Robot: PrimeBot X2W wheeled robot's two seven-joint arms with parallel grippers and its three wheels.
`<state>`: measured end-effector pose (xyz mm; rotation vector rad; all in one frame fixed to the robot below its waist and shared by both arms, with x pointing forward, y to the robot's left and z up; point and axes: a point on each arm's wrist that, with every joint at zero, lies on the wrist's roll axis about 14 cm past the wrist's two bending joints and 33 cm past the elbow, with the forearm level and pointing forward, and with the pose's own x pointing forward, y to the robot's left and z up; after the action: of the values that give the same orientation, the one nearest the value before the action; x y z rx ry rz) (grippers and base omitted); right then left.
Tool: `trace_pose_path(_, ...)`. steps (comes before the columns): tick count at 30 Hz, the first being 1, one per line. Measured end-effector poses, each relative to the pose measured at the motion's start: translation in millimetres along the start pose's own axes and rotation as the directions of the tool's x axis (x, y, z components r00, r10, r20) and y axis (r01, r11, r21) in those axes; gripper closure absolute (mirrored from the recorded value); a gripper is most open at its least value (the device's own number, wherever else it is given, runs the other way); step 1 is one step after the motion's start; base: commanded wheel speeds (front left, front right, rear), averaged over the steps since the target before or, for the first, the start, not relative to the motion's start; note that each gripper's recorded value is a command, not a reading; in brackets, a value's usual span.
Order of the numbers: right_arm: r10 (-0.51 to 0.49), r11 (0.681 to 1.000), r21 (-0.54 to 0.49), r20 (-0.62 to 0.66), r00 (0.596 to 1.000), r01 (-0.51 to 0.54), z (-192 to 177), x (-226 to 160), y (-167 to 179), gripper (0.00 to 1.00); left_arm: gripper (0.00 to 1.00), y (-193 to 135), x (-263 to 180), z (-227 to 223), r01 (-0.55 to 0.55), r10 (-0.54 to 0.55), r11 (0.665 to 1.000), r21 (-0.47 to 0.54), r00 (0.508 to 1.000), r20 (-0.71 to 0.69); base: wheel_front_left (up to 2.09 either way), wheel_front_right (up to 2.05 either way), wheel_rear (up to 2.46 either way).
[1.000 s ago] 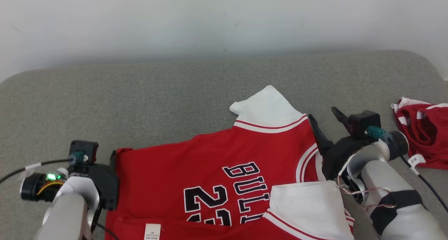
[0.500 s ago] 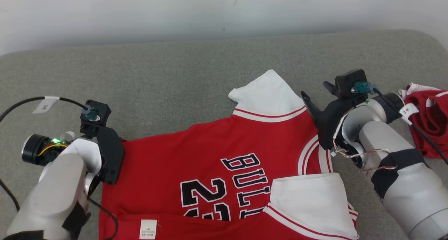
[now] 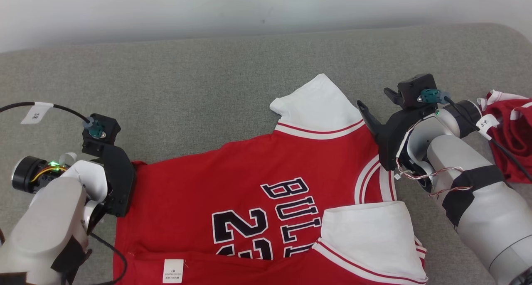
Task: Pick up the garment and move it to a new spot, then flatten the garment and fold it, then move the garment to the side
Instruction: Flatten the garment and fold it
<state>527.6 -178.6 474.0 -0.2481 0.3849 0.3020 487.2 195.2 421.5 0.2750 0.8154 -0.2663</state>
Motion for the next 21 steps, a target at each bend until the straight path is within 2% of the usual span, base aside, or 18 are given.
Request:
trace_pose_path(3, 0.002, 1.0, -0.005, -0.003, 1.0, -0.002, -1, 2, -1, 0.0, 0.05, 2, 1, -2, -0.002, 0.002, 1.0, 0.002, 1.0, -0.004, 0.0, 0.0, 0.0)
trace_pose_path(6, 0.008, 1.0, -0.013, 0.0, 1.0, -0.008, 0, 5, 0, 0.0, 0.27, 0, 4, -5, 0.005, -0.005, 1.0, -0.004, 1.0, -0.007, 0.0, 0.0, 0.0)
trace_pose_path(7, 0.011, 1.0, -0.015, -0.001, 1.0, -0.011, -1, 6, 1, 0.0, 0.45, 0, 5, -5, 0.008, -0.008, 1.0, -0.006, 1.0, -0.008, 0.0, 0.0, 0.0)
trace_pose_path(9, 0.013, 1.0, -0.017, 0.0, 1.0, -0.013, 0, 8, 1, 0.0, 0.63, -2, 7, -6, 0.014, -0.015, 1.0, -0.011, 1.0, -0.008, 0.0, 0.0, 0.0)
trace_pose_path(11, 0.017, 1.0, -0.019, -0.006, 1.0, -0.017, -1, 10, 2, 0.0, 0.93, -4, 9, -7, 0.022, -0.022, 1.0, -0.021, 1.0, -0.006, 0.0, 0.0, 0.0)
trace_pose_path(12, 0.018, 1.0, -0.018, -0.009, 1.0, -0.018, -2, 11, 2, 0.0, 1.0, -5, 9, -8, 0.023, -0.023, 1.0, -0.021, 1.0, -0.005, 0.0, 0.0, 0.0)
trace_pose_path(21, 0.007, 1.0, -0.017, -0.057, 0.998, -0.008, 9, 29, -7, 0.0, 1.0, -7, 8, 1, 0.03, -0.029, 0.999, -0.031, 0.999, 0.046, 0.0, 0.0, 0.0)
